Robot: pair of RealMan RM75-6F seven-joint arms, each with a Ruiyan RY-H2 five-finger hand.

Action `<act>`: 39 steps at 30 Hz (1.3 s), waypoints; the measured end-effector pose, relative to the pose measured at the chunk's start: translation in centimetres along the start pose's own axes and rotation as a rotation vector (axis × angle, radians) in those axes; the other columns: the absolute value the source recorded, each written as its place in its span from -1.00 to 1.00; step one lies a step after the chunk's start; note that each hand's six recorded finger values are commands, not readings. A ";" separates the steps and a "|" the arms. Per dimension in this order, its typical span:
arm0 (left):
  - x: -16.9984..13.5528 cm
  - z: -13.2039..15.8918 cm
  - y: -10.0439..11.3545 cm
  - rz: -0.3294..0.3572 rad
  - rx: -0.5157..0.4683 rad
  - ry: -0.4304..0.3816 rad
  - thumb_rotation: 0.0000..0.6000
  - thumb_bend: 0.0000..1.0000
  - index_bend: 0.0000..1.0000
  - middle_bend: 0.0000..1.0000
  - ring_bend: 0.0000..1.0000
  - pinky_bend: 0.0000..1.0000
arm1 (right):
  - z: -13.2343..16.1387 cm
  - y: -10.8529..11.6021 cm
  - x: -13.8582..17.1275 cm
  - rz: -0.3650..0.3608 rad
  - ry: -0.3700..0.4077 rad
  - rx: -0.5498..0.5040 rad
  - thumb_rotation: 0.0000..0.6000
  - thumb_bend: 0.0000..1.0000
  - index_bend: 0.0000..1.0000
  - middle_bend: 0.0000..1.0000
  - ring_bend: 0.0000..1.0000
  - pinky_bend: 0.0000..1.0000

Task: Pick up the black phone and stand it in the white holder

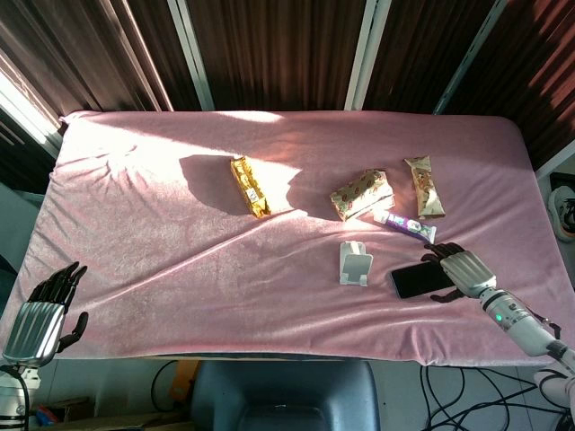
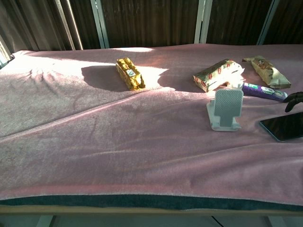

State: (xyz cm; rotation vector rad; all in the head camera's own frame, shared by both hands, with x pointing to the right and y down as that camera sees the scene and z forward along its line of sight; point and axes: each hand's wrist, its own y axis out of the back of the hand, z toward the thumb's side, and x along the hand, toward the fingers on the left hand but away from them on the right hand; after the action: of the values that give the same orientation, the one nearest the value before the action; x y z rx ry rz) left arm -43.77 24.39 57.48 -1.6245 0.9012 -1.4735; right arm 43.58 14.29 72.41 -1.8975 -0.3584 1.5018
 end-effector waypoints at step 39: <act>-0.2 -0.2 0.3 0.009 -0.007 -0.001 1.00 -0.15 -1.00 -0.90 -0.80 -0.55 | 1.3 -0.4 0.2 -0.004 0.031 0.055 1.00 -0.35 -0.09 -0.55 -0.61 -0.44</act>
State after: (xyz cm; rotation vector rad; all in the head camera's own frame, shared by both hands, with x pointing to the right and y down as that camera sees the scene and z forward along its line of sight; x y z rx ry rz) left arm -43.95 24.40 57.16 -1.6242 0.9129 -1.4651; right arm 42.50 15.18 72.36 -1.8745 -0.3032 1.4634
